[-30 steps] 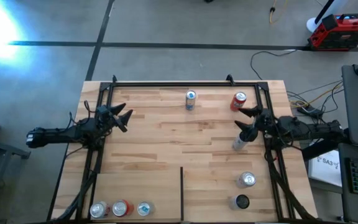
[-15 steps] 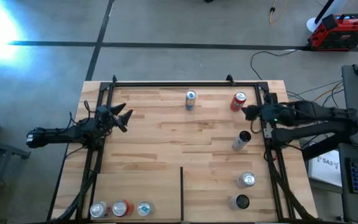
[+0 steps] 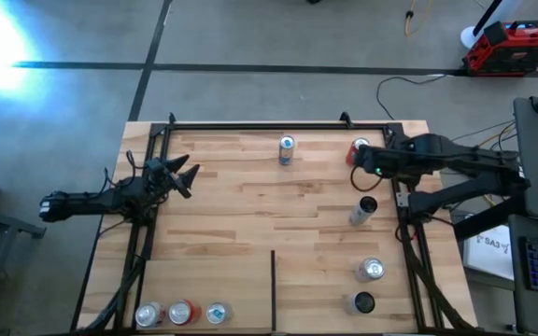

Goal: Place canned beverage on shelf
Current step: Move the top white pink soda can to the center of the table

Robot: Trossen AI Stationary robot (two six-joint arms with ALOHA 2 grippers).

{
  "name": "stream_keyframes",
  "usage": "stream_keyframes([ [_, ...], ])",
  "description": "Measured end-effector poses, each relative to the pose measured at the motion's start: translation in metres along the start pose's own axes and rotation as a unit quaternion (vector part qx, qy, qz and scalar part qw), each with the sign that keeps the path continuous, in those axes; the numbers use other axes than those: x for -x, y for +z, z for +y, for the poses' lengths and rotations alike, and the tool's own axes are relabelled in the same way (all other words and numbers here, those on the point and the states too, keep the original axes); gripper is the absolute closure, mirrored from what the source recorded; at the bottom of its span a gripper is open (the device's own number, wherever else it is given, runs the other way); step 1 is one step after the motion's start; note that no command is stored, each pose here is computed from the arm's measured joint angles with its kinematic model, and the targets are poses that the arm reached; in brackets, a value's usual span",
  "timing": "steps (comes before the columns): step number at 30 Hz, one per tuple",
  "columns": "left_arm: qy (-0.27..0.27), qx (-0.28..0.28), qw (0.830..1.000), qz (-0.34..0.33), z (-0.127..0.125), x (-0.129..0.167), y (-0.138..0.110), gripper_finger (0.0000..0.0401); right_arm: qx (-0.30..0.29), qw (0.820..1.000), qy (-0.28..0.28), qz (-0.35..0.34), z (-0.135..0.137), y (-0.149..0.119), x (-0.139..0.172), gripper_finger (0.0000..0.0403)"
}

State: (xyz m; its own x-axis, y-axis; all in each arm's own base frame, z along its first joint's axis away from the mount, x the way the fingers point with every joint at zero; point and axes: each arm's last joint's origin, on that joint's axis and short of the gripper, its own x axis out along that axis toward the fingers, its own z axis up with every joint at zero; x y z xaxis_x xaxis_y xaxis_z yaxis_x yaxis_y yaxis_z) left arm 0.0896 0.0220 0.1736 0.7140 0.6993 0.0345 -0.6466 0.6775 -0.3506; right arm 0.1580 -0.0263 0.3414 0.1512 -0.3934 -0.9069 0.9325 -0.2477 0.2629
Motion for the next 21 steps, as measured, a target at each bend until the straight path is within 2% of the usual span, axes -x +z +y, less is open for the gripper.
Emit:
stream_keyframes([
  [15,0.0,0.0,1.0,0.0,0.0,0.0,0.0,0.0107,-0.057,0.997,-0.055,0.012,0.027,0.013,-0.03,0.0021],
  [18,0.0,0.0,1.0,0.0,0.0,0.0,0.0,0.0107,-0.039,0.998,-0.043,0.033,0.033,0.015,-0.034,0.0021],
  [21,0.0,0.0,1.0,0.0,0.0,0.0,0.0,0.0107,-0.041,0.994,-0.049,0.087,0.038,0.012,-0.039,0.0021],
])
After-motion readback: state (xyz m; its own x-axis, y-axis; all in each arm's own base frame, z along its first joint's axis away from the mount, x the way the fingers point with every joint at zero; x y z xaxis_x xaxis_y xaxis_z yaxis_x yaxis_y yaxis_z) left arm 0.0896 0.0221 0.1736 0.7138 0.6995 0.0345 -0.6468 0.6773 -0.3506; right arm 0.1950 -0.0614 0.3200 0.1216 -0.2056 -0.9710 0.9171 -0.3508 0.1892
